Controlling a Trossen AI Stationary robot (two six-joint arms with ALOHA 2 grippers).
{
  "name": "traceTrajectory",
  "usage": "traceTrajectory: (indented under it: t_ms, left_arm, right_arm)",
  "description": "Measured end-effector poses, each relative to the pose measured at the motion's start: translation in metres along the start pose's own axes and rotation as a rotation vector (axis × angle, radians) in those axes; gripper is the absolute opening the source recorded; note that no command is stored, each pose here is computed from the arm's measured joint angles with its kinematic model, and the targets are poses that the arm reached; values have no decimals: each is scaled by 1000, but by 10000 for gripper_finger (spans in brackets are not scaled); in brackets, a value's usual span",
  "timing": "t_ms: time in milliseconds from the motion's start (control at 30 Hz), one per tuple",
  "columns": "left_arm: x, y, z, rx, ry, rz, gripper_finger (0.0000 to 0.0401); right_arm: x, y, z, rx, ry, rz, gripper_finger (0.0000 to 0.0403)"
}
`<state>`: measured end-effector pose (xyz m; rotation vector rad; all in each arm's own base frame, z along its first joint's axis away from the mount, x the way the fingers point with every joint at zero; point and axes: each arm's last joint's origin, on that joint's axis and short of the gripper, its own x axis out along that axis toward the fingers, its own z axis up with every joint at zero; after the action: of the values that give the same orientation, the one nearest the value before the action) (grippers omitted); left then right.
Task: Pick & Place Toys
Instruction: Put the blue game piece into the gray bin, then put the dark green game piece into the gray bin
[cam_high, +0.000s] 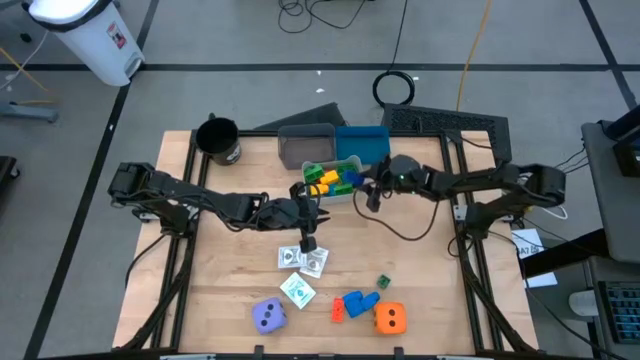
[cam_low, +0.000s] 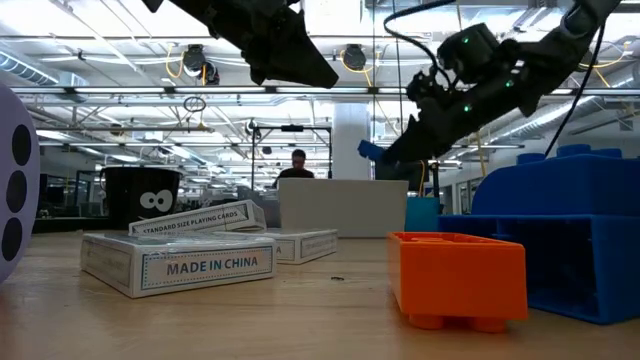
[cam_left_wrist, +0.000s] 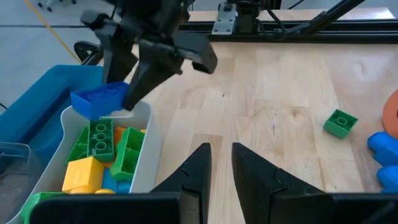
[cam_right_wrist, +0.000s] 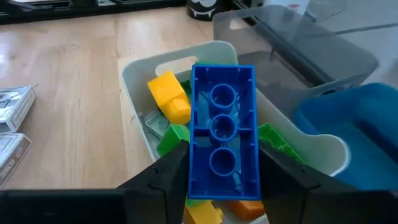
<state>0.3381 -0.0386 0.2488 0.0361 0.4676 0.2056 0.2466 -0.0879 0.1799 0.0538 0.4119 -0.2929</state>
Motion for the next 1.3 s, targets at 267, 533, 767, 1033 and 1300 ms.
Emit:
traceTrajectory:
  t_ms: [267, 533, 767, 1033, 1300]
  left_arm:
    - [2, 6, 0, -11, 4, 17, 72]
    - [2, 6, -1, -16, 16, 18, 72]
    - [2, 6, -2, -30, 23, 17, 72]
    - [2, 5, -2, -80, 28, -20, 72]
    - [2, 5, -2, -98, 24, -26, 72]
  right_arm:
    - [15, -2, -13, -23, 38, 6, 151]
    - [15, -1, -12, -5, 28, 7, 217]
    - [7, 12, -4, -29, 1, 50, 264]
    - [-24, 59, 14, -76, -58, 246, 278]
    - [-50, 120, -1, -23, 113, 675, 279]
